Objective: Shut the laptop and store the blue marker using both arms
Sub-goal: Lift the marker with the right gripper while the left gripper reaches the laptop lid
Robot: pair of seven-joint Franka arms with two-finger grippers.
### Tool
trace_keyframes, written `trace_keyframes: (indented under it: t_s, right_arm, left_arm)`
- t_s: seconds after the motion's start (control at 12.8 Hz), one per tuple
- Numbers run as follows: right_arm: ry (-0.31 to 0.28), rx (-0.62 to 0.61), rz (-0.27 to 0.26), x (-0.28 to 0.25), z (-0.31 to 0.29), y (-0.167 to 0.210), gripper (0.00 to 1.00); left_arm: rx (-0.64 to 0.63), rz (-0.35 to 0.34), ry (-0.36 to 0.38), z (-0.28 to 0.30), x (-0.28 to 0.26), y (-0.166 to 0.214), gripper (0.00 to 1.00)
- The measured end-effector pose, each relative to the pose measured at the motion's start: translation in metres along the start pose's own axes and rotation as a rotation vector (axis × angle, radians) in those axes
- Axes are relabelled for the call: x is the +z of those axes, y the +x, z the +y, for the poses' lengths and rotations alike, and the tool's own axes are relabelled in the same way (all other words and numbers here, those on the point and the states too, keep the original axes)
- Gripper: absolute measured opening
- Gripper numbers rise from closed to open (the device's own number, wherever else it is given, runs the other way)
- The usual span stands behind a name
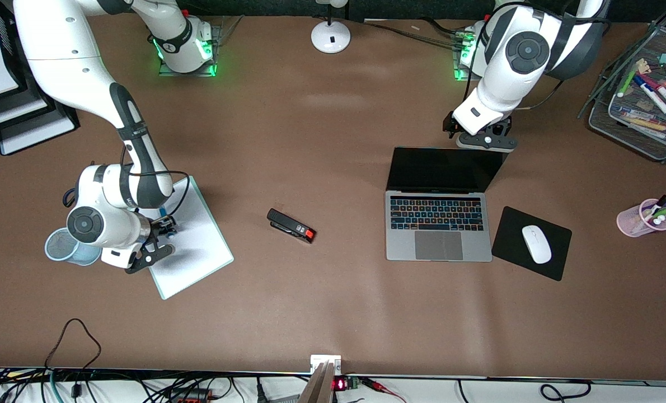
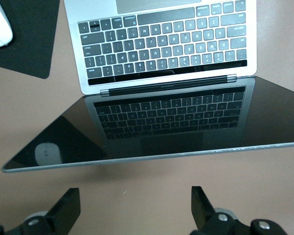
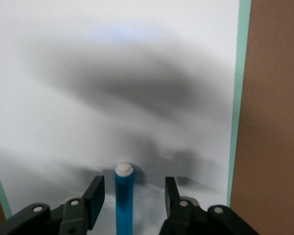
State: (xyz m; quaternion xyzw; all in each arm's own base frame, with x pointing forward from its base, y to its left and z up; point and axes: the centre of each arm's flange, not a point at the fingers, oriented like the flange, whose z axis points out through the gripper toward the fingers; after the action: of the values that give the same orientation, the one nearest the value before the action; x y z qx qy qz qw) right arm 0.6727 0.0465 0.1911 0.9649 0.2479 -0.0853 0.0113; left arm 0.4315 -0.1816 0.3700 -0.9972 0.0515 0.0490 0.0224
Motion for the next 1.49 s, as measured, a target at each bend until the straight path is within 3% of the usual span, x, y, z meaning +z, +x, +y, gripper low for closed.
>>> trace_keyframes:
  t_s: [0.31, 0.94, 1.49]
  right_arm:
    - [0.002, 0.000, -0.004, 0.003, 0.000, 0.000, 0.51]
    - [0.002, 0.000, -0.004, 0.003, 0.000, 0.000, 0.27]
    - [0.004, 0.000, -0.009, 0.007, 0.000, -0.001, 0.27]
  left_arm:
    - [-0.008, -0.002, -0.014, 0.000, 0.013, 0.006, 1.00]
    - [-0.059, 0.106, -0.068, -0.017, 0.021, 0.034, 1.00]
    - [-0.059, 0.133, -0.123, -0.010, 0.016, 0.071, 1.00]
